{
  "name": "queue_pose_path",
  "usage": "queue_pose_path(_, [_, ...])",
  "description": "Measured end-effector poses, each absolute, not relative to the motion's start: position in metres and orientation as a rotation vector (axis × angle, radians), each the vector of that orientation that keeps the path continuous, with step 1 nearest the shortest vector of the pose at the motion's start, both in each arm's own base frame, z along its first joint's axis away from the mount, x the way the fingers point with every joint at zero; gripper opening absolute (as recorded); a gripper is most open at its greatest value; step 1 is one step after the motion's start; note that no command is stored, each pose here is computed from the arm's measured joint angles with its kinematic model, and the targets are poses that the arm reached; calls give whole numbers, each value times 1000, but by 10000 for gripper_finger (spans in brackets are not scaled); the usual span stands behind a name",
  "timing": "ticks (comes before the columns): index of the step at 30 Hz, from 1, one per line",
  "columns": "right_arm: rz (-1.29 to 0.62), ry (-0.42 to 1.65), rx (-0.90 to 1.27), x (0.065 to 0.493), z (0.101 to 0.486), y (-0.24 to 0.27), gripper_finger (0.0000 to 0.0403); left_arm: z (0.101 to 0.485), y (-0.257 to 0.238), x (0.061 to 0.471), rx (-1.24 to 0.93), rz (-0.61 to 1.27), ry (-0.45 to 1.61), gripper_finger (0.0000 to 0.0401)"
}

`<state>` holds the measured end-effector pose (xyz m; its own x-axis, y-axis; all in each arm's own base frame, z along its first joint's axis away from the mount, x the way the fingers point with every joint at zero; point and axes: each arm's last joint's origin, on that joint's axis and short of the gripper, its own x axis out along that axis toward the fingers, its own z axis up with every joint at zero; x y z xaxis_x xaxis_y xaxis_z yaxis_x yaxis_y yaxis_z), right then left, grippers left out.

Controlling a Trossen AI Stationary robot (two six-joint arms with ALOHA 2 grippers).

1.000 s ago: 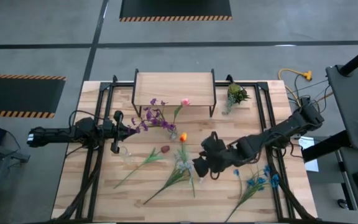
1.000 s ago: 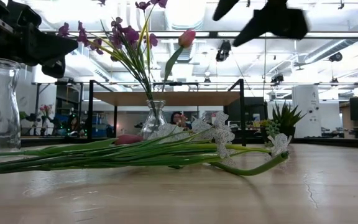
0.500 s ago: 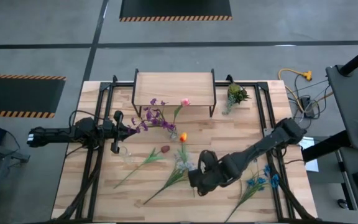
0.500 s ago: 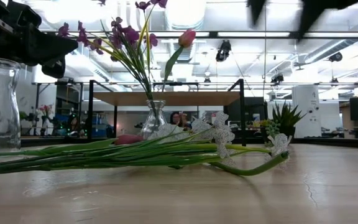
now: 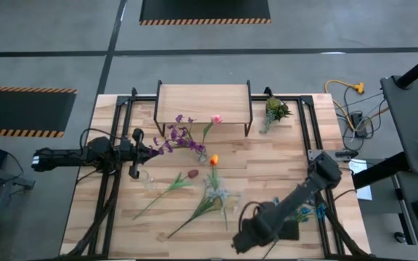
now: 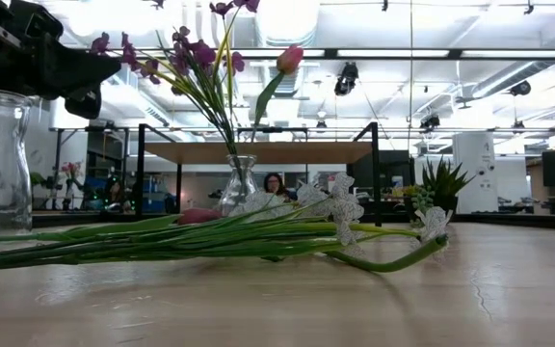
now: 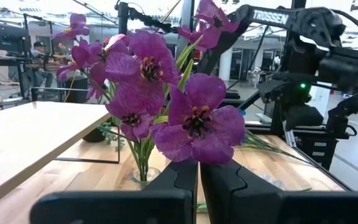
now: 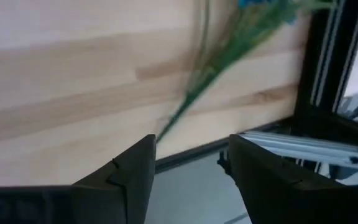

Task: Pick and place flowers into a vace then onto a shelf
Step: Put the blue flowers into the right transparent vase

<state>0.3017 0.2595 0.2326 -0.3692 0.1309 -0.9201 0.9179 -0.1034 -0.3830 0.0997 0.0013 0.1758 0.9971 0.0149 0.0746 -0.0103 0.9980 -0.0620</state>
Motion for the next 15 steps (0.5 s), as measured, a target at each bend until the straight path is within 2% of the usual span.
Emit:
queue_pose_path(5, [-1603, 1556, 1127, 285, 223, 278, 194, 176, 1, 100, -62, 13, -75, 0])
queue_pose_path(15, [-1696, 1531, 1026, 273, 192, 275, 223, 175, 1, 100, -62, 12, -68, 0])
